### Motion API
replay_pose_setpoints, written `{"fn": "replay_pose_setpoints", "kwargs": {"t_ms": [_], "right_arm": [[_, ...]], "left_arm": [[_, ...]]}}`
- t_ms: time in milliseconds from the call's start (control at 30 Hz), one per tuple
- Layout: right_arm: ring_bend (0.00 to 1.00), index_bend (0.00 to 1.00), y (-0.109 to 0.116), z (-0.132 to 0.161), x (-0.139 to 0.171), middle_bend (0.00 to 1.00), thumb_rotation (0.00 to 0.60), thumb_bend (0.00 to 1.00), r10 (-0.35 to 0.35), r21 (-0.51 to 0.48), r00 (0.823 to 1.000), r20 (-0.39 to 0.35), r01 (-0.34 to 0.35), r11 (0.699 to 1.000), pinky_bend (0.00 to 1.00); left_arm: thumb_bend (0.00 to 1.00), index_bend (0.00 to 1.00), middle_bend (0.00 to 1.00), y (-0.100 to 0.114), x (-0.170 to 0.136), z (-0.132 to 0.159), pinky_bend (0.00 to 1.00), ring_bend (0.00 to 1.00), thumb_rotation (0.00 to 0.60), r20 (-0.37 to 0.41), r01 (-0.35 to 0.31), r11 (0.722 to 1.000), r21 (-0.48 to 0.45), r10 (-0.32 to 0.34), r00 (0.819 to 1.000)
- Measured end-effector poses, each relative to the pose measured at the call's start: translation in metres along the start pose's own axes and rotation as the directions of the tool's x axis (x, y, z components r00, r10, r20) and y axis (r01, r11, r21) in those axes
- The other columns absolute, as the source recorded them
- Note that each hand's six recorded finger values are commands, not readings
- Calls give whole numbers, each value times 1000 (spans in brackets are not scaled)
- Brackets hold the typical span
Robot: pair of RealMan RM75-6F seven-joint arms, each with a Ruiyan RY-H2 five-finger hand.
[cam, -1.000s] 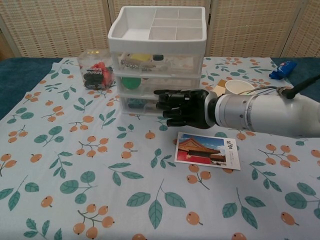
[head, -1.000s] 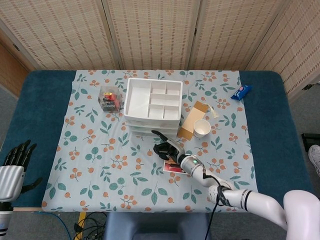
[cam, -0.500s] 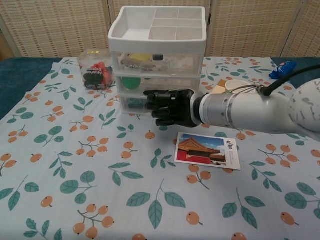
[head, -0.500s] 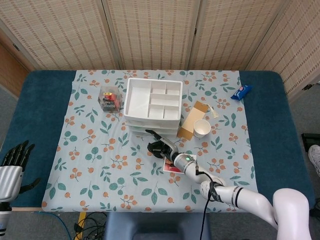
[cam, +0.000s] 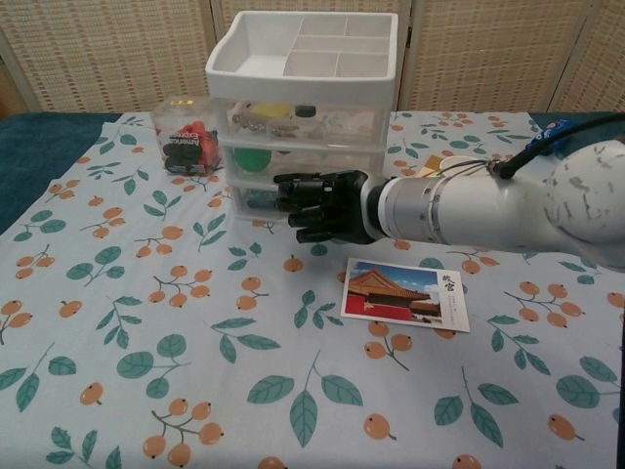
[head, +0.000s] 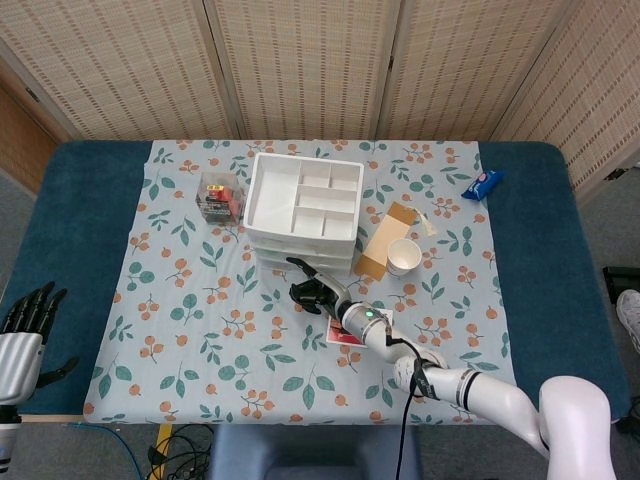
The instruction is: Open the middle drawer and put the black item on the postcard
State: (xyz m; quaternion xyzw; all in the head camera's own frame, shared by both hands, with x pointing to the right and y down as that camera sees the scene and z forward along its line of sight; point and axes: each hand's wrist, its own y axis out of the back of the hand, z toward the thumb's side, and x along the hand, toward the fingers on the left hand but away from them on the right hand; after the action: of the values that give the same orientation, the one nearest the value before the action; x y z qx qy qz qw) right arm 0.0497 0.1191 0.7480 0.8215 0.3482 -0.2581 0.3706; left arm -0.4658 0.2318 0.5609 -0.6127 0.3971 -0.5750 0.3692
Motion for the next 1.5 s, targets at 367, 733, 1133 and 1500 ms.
{"fn": "replay_pose_setpoints", "kwargs": {"t_ms": [367, 733, 1133, 1500], "right_arm": [[938, 0, 0, 3, 3, 849, 600, 693, 7, 21, 1000, -3, -7, 1000, 949], [940, 29, -3, 1, 7, 849, 600, 694, 29, 50, 999, 14, -30, 998, 949], [939, 30, -11, -6, 21, 844, 600, 699, 65, 66, 998, 28, -67, 996, 949], [935, 0, -9, -17, 41, 829, 600, 699, 81, 113, 994, 73, -89, 990, 949]], "left_arm": [[153, 54, 0, 0, 2, 2, 88, 0, 600, 6, 2, 1000, 3, -2, 1000], [153, 54, 0, 0, 2, 3, 88, 0, 600, 7, 2, 1000, 4, -2, 1000], [153, 54, 0, -1, 1, 4, 88, 0, 600, 11, 2, 1000, 5, -2, 1000], [152, 55, 0, -3, 2, 7, 88, 0, 600, 17, 8, 1000, 4, -8, 1000]]}}
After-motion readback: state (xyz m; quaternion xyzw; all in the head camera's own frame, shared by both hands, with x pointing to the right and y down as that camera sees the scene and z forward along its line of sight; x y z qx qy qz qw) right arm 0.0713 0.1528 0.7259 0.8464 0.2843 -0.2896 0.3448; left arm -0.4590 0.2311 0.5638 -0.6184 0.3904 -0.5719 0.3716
